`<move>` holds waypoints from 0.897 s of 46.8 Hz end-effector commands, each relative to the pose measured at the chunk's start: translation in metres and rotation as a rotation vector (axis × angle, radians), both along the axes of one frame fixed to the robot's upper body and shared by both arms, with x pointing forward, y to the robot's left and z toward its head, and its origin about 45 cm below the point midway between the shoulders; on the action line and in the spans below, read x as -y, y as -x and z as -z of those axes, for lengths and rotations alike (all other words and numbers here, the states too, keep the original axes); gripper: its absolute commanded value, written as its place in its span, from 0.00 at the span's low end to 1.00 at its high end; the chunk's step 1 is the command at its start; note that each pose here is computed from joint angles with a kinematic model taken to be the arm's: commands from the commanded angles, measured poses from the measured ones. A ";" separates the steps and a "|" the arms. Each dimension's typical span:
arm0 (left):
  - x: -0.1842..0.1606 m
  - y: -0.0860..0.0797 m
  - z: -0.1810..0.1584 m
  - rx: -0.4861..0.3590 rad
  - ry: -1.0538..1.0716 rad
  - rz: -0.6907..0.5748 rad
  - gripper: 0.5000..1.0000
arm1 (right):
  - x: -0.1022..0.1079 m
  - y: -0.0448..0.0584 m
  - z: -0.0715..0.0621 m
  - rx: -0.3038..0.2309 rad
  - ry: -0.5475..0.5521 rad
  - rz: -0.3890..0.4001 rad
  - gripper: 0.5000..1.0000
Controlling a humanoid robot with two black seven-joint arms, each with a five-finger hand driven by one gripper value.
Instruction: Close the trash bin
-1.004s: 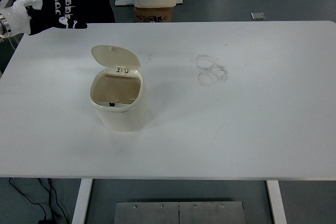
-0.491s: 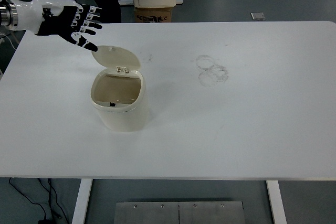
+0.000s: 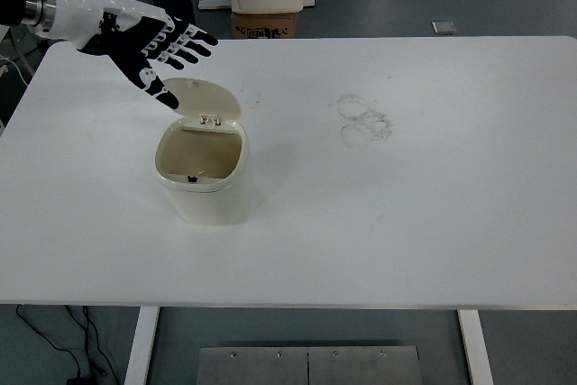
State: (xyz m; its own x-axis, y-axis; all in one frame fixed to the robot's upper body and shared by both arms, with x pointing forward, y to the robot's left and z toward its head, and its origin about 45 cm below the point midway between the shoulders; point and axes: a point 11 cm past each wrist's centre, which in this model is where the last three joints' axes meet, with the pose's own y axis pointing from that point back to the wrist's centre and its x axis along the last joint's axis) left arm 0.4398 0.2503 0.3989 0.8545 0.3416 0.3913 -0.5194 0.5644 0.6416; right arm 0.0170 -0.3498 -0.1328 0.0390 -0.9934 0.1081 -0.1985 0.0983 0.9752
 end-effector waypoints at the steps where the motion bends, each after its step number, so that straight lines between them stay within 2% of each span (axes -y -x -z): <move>1: 0.011 -0.001 -0.006 0.014 -0.008 0.025 1.00 | 0.000 0.000 0.000 0.000 0.000 0.000 0.98; 24: 0.033 0.000 0.000 0.020 -0.119 0.101 1.00 | 0.000 0.000 0.000 0.000 0.000 0.000 0.98; 42: 0.039 0.014 0.006 -0.016 -0.183 0.135 1.00 | 0.000 0.000 0.000 0.000 0.000 0.000 0.98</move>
State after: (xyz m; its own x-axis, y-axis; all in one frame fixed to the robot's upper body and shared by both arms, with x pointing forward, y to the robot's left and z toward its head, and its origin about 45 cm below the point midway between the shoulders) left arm 0.4274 0.2131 0.3937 0.8918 0.1541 0.4253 -0.4416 0.5003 0.7448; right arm 0.0171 -0.3498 -0.1328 0.0391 -0.9934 0.1082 -0.1987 0.0984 0.9751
